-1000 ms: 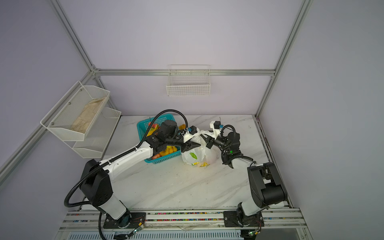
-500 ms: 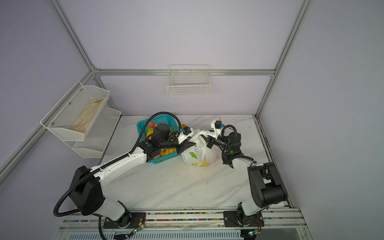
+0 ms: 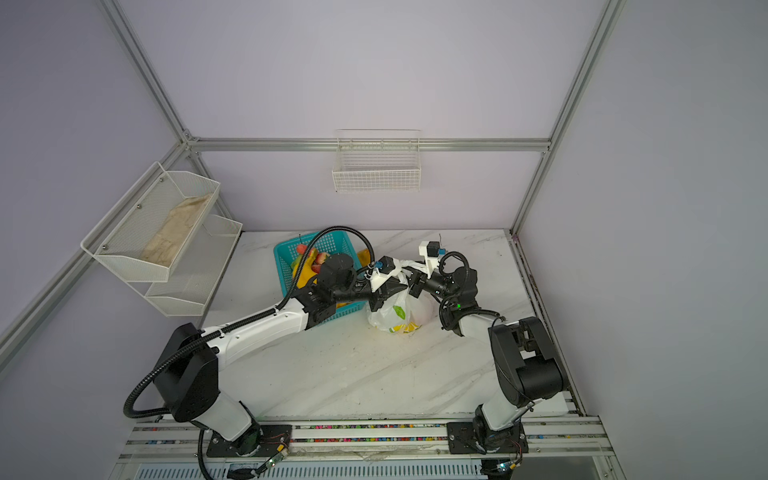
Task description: Place the fake fruits into the plastic bag and tie a complex knot
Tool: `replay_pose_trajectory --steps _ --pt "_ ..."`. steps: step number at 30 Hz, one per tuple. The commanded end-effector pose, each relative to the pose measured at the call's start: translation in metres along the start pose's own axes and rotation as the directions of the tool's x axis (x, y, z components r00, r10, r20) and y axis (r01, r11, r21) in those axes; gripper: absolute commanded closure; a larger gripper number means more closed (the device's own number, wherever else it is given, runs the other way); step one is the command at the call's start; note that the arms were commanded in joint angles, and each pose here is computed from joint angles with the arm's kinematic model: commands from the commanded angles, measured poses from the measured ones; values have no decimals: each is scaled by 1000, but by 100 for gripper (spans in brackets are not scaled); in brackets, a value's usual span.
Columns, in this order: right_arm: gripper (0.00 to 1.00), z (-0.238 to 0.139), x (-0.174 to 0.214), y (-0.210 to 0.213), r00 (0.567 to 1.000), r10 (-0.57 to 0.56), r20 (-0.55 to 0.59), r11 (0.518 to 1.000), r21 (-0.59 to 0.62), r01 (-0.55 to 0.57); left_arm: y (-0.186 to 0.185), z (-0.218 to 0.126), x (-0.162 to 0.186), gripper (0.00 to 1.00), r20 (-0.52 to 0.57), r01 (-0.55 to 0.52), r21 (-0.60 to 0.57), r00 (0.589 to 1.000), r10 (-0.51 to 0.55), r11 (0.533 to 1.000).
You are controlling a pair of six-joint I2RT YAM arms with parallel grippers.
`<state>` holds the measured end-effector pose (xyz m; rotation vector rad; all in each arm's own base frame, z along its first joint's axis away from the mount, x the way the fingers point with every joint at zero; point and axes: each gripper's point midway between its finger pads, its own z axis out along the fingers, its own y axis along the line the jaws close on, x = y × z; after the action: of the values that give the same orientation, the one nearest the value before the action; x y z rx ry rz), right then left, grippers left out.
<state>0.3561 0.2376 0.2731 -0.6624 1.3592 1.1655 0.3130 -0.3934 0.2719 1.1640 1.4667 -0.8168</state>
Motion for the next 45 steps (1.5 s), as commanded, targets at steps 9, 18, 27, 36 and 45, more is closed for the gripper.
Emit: replay_pose_trajectory --steps 9,18,27,36,45 --pt "100 -7 -15 21 998 -60 2 990 -130 60 -13 -4 8 58 34 26 49 999 -27 998" --pt "100 -8 -12 22 997 -76 -9 986 -146 74 -13 -32 2 44 52 15 53 999 -17 998" --pt "100 -10 -11 24 997 -83 -9 986 -144 81 -5 -69 -26 38 102 -33 17 994 31 999" --pt "100 -10 -8 23 998 -55 -21 988 -145 52 37 -99 -46 38 122 -47 -141 990 64 989" --pt "100 -11 -9 24 998 -64 -26 989 -133 60 70 -74 -14 39 -56 -45 -104 998 40 994"
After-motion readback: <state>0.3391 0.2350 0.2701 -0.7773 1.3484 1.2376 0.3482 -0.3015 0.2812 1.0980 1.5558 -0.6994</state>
